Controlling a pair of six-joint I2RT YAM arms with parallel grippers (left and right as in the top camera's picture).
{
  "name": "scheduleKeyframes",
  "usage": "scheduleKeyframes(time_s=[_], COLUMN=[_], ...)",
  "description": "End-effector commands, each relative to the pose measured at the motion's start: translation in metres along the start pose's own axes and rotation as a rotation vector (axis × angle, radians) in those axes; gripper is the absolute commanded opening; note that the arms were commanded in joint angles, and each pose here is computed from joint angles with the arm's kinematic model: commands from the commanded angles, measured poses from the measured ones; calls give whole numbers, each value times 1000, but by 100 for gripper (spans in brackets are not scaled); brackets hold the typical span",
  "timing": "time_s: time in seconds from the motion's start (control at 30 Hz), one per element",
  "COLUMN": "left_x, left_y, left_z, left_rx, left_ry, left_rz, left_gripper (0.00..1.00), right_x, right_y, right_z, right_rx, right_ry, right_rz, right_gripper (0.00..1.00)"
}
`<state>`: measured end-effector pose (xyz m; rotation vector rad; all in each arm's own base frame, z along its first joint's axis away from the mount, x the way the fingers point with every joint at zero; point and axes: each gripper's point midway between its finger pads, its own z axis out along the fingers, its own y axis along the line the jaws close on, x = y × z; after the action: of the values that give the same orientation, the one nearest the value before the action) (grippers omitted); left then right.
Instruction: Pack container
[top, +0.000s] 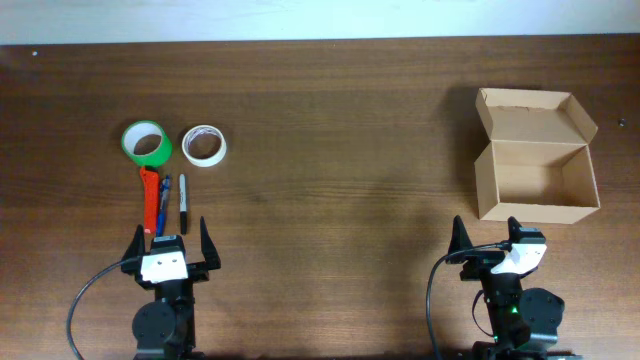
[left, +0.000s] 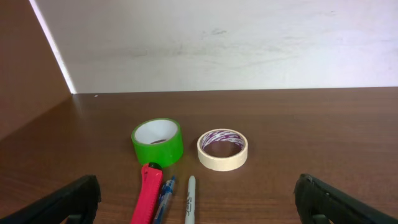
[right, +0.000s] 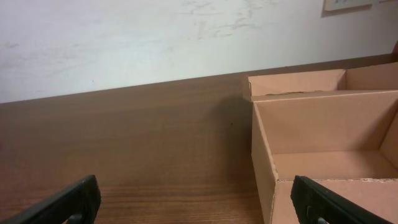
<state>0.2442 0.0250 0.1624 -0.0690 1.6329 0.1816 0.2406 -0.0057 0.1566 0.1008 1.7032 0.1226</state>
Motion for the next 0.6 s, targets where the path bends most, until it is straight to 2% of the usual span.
scheduleKeyframes(time_s=[0.0, 0.1, 0.17, 0.27, 0.37, 0.43, 0.57], left_x=[2, 5, 4, -7, -38, -74, -117], left_y=[-1, -11, -11, -8, -3, 6, 18], left_z=[0, -1, -4, -6, -2, 13, 43], left_rx=[3, 62, 69, 66, 52, 24, -12], left_ry=[3, 46, 107, 167, 209, 242, 336], left_rz=[6, -40, -61, -19, 16, 52, 53], left_gripper=[100, 99, 100, 100, 100, 99, 100], right_x=[3, 4, -9, -35, -62, -83, -129], right_y=[-1, -2, 0, 4, 7, 7, -5], right_z=[1, 1, -2, -7, -12, -11, -10], right_rx=[8, 9, 6, 2, 18, 44, 148], right_ry=[2, 12, -9, -36, -3, 105, 247], right_rz=[-4, 10, 71, 70, 49, 11, -69], right_gripper=[99, 99, 99, 99, 99, 99, 99])
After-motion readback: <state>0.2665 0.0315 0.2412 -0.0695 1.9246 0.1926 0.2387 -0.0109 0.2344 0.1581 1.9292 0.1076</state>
